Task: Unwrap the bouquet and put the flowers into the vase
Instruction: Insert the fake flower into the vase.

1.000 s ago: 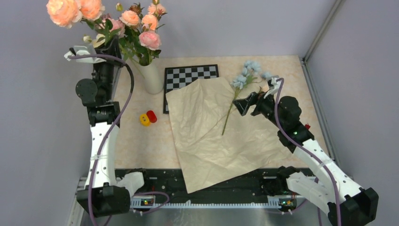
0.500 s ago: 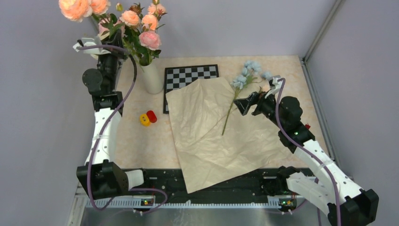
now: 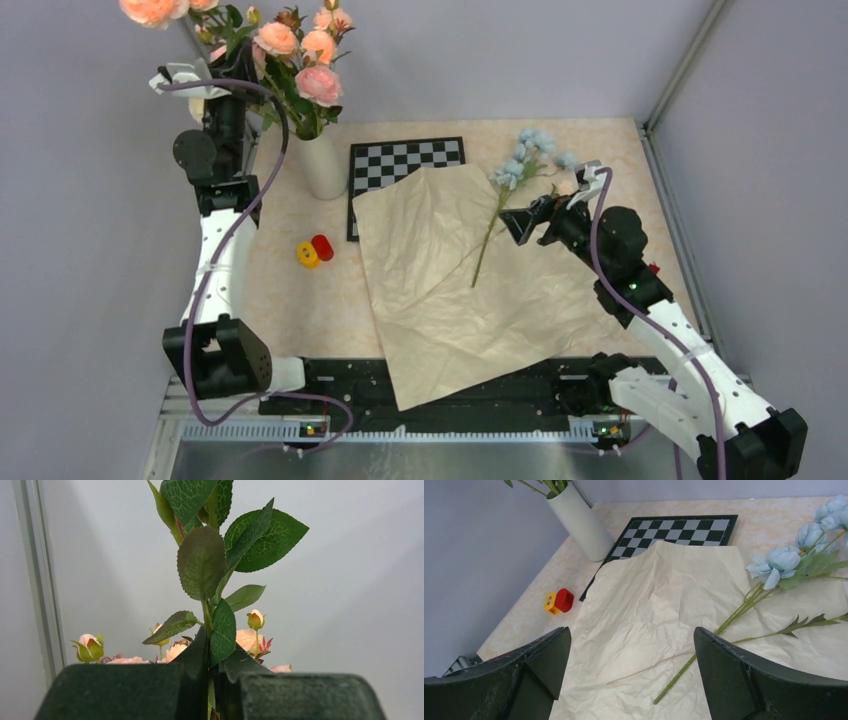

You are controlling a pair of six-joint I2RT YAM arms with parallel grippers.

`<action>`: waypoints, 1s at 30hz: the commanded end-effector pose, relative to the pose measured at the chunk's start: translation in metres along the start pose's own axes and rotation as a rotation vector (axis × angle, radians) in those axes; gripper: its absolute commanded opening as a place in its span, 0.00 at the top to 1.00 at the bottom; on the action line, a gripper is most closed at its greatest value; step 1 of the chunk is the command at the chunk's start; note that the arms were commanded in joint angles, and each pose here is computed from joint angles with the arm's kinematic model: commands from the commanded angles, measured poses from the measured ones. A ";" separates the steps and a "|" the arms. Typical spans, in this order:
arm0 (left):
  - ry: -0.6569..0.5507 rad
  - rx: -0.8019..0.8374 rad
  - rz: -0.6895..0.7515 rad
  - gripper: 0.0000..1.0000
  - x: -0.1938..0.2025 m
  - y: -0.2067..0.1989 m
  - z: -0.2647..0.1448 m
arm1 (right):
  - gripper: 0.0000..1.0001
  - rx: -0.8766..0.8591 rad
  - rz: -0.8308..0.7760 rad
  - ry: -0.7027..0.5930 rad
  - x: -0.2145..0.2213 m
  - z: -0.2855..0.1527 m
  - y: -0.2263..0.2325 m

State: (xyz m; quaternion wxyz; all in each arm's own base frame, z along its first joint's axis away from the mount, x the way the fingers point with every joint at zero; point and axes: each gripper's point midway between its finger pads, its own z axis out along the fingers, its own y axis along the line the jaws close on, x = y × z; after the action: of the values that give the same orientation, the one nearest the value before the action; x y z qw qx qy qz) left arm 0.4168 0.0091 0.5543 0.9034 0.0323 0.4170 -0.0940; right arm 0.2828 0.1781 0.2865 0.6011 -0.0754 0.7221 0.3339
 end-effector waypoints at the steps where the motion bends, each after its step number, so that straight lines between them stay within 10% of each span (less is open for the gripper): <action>1: -0.060 0.019 0.014 1.00 -0.011 -0.001 0.008 | 0.06 0.005 -0.022 -0.052 -0.018 -0.004 0.002; 30: 0.176 -0.001 0.007 1.00 0.131 0.010 -0.014 | 0.06 -0.015 -0.024 -0.095 -0.024 -0.013 0.007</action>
State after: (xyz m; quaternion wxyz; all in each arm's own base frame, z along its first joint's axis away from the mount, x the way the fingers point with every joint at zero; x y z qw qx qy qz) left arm 0.4921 0.0034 0.4409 0.8528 0.0323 0.5126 -0.0945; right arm 0.2745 0.1732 0.3025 0.6207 -0.0747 0.7036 0.3378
